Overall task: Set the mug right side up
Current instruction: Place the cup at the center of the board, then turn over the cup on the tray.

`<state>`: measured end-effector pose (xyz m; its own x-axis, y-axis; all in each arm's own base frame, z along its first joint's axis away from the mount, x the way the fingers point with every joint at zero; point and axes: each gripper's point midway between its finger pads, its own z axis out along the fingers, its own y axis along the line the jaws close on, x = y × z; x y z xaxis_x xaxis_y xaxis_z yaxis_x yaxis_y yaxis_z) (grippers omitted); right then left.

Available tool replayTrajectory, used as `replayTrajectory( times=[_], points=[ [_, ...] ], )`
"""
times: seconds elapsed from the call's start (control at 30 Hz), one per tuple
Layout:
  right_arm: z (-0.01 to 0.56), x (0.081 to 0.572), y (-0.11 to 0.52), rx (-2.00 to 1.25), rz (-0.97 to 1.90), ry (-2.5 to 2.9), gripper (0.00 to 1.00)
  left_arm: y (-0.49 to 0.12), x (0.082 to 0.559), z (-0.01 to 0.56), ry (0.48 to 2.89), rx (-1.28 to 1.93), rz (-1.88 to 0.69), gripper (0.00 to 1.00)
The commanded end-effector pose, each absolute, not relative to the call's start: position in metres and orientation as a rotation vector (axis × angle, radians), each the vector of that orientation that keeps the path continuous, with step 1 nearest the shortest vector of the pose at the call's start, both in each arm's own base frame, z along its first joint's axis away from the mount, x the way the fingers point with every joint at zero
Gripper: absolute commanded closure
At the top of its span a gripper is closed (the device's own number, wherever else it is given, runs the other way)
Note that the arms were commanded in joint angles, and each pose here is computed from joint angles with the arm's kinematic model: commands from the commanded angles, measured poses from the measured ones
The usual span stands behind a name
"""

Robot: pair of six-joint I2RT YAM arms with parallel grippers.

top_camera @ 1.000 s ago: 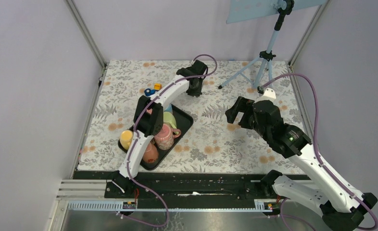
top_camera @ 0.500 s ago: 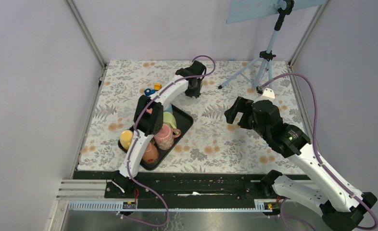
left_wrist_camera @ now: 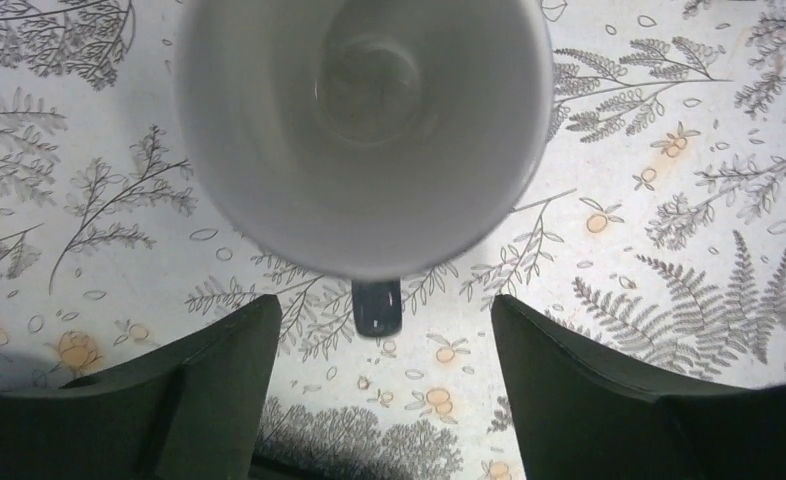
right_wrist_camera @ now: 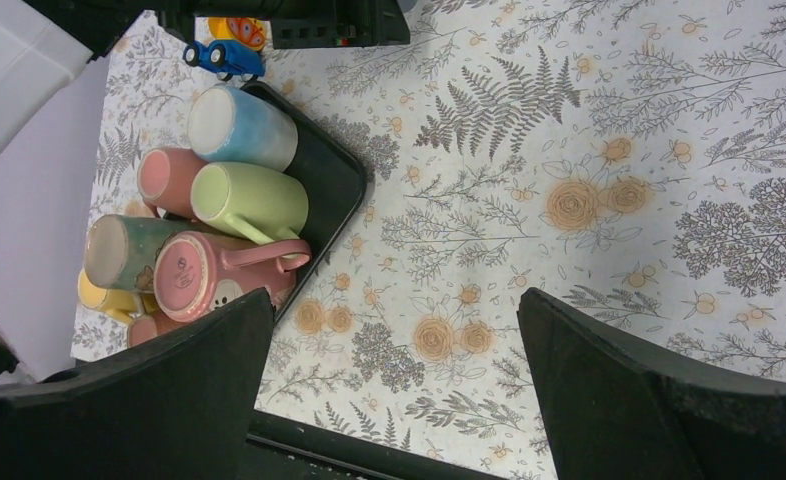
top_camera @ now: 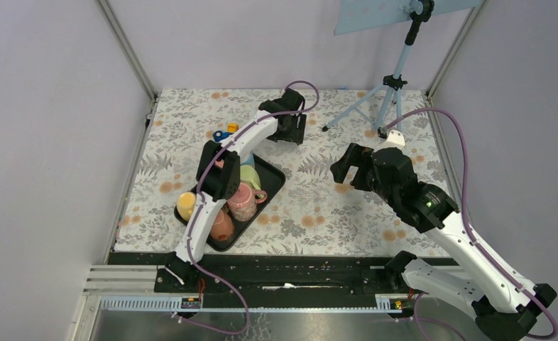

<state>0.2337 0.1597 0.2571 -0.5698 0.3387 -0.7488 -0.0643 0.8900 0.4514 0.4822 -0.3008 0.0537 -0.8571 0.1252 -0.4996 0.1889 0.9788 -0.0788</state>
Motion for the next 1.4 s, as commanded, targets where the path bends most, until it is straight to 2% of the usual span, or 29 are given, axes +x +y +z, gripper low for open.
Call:
replayTrajectory(
  times=[0.0,0.03,0.07,0.4,0.63,0.8,1.13,1.37],
  points=[
    [0.264,0.236,0.165,0.183,0.568,2.095,0.0,-0.307,0.49,0.148,2.419,0.211,-0.291,0.13],
    [0.264,0.236,0.166,0.174,0.567,2.096,0.0,-0.307,0.486,0.155,2.407,0.21,-0.3,0.05],
    [0.263,0.236,0.167,0.161,0.568,2.098,0.0,-0.304,0.484,0.163,2.398,0.208,-0.307,0.02],
    [0.252,0.24,0.205,-0.097,0.67,2.112,0.0,-0.279,0.433,0.239,2.287,0.173,-0.387,0.01],
    [0.234,0.244,0.249,-0.261,0.838,2.089,0.0,-0.251,0.379,0.28,2.195,0.124,-0.48,0.01],
    [0.214,0.258,0.268,-0.292,0.842,2.118,0.0,-0.227,0.34,0.305,2.132,0.107,-0.525,0.01],
    [0.163,0.293,0.325,-0.335,0.797,2.175,0.0,-0.191,0.27,0.3,2.14,0.079,-0.591,0.01],
    [0.132,0.316,0.355,-0.362,0.759,2.214,0.0,-0.174,0.243,0.294,2.137,0.028,-0.615,0.01]
  ],
)
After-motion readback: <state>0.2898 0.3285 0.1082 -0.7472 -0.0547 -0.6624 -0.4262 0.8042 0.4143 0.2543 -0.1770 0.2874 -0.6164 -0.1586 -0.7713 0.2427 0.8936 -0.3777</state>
